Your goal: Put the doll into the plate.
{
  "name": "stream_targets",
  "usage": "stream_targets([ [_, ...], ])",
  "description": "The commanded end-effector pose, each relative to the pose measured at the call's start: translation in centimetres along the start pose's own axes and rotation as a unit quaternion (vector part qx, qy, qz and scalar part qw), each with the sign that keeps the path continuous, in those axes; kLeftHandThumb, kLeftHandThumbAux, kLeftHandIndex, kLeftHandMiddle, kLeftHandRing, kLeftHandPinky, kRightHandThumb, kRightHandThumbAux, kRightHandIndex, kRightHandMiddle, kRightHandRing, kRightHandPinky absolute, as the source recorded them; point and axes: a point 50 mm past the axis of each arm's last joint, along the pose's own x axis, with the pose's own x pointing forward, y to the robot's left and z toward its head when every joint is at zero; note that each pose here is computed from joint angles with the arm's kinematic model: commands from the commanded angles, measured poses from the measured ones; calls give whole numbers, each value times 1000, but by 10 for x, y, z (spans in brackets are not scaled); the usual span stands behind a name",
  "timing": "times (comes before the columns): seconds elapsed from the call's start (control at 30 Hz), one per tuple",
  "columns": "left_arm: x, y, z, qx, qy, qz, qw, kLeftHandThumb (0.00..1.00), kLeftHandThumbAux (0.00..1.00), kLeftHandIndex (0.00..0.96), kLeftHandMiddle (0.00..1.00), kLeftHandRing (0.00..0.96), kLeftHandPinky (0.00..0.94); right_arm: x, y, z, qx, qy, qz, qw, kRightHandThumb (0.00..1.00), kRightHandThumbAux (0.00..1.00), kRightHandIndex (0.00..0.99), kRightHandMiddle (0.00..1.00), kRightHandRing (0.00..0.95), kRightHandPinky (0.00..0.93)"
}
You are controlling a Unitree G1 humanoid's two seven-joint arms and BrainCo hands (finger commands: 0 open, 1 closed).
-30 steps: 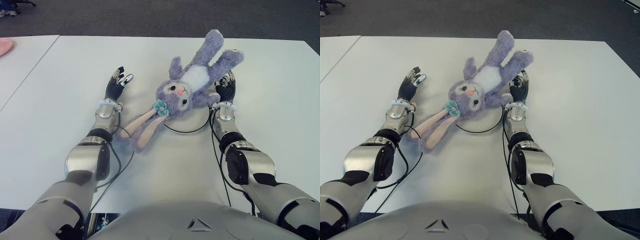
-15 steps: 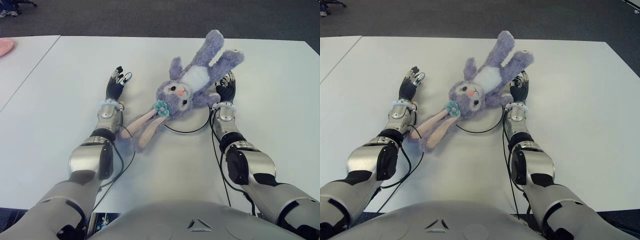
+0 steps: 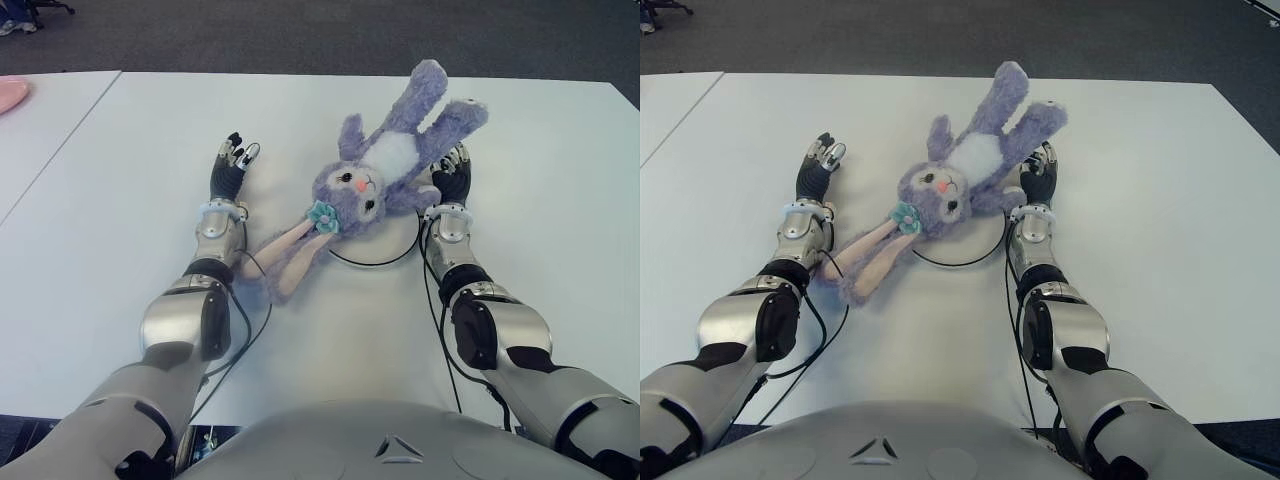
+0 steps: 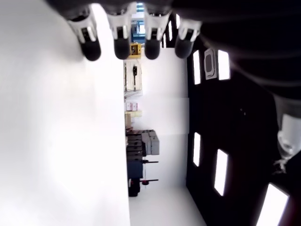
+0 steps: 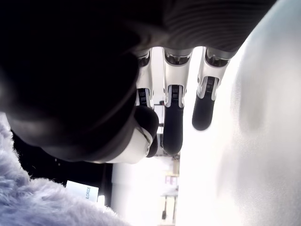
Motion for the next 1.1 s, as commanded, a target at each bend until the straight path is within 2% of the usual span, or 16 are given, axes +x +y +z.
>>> stream_targets([
  [0.03,-50,-2,-66,-23,115,37,992,0,472,0,1,0,0,-81,-24,-105,-43,233,-10,971,822,905,148,353,302,214],
  [0.3,-67,-2,-80,-4,131,34,991,0,470,0,14,0,0,-81,-25,-105,-37,231,-11,972,803,914,146,345,314,265],
  [0.6,-90,-16,-103,-19,194,8,981,0,468,0,14,0,0,-82,-25,-105,-49,230,-6,972,813,910,149,341,305,250],
  [0.97,-81,-9,-98,10,198,-1,980,0,456,0,16,1,0,-83,-24,-105,-43,228,-5,973,833,897,157,352,345,323],
  [1.1,-82,-8,-100,26,205,-1,978,0,465,1,29,7,0,-84,-22,-105,-37,226,-4,973,841,899,163,338,342,319],
])
